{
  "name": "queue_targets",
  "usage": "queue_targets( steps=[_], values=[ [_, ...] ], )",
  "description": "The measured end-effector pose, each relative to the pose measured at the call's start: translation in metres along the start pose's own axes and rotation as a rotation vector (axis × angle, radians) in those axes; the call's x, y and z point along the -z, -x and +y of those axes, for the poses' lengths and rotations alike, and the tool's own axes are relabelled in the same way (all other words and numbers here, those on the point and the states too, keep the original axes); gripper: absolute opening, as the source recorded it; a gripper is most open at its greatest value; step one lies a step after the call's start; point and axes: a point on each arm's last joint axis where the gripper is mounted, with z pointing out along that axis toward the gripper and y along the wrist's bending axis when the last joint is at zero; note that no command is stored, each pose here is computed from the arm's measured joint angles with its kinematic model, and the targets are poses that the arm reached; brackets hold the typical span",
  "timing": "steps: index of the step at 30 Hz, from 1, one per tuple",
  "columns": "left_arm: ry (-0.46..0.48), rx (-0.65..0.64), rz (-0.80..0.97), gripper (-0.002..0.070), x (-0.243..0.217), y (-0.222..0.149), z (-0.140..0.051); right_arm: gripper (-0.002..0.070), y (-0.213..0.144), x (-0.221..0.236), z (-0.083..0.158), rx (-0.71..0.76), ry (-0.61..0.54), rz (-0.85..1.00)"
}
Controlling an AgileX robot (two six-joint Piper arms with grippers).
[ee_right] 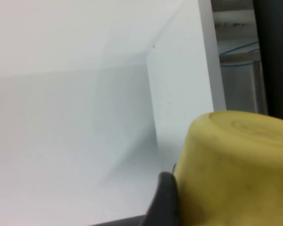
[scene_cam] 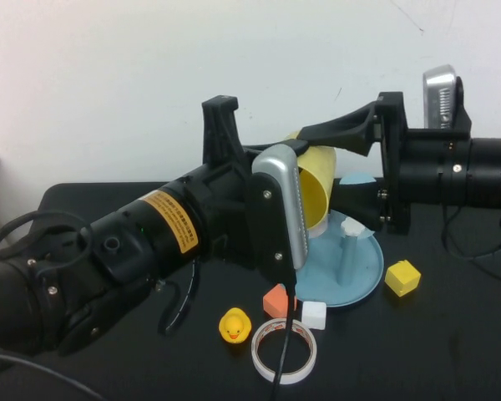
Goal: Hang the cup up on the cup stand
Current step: Adjust the cup with two arms
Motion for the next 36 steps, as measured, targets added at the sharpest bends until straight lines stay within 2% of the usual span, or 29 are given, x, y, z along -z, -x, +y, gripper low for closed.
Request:
queue_targets(
  steps=[5, 13, 16, 21, 33, 36],
  values=[
    [0.003, -0.022, -0.007, 0.0016, 0.000, 0.001, 0.000, 0.0633, 0.001, -0.006, -0.001, 0.014, -0.005, 0.020],
    [-0.005, -0.051, -0.033, 0.0015, -0.002, 0.005, -0.003, 0.0635, 0.002, -0.016, -0.012, -0.091, -0.009, 0.067],
    [-0.008, -0.055, -0.039, 0.0015, -0.002, 0.007, -0.004, 0.0589, 0.002, -0.016, -0.012, -0.081, -0.005, 0.067],
    [-0.006, -0.055, -0.040, 0.0015, -0.002, 0.007, -0.004, 0.0583, 0.002, -0.016, -0.011, -0.021, 0.008, 0.061],
    [0.040, 0.073, 0.025, 0.0020, -0.002, 0.001, -0.001, 0.0583, 0.005, -0.016, -0.008, 0.002, 0.015, 0.047],
    [0.045, 0.104, 0.037, 0.0057, -0.002, 0.000, 0.000, 0.0583, 0.007, -0.017, -0.004, 0.025, 0.017, 0.045]
  ],
)
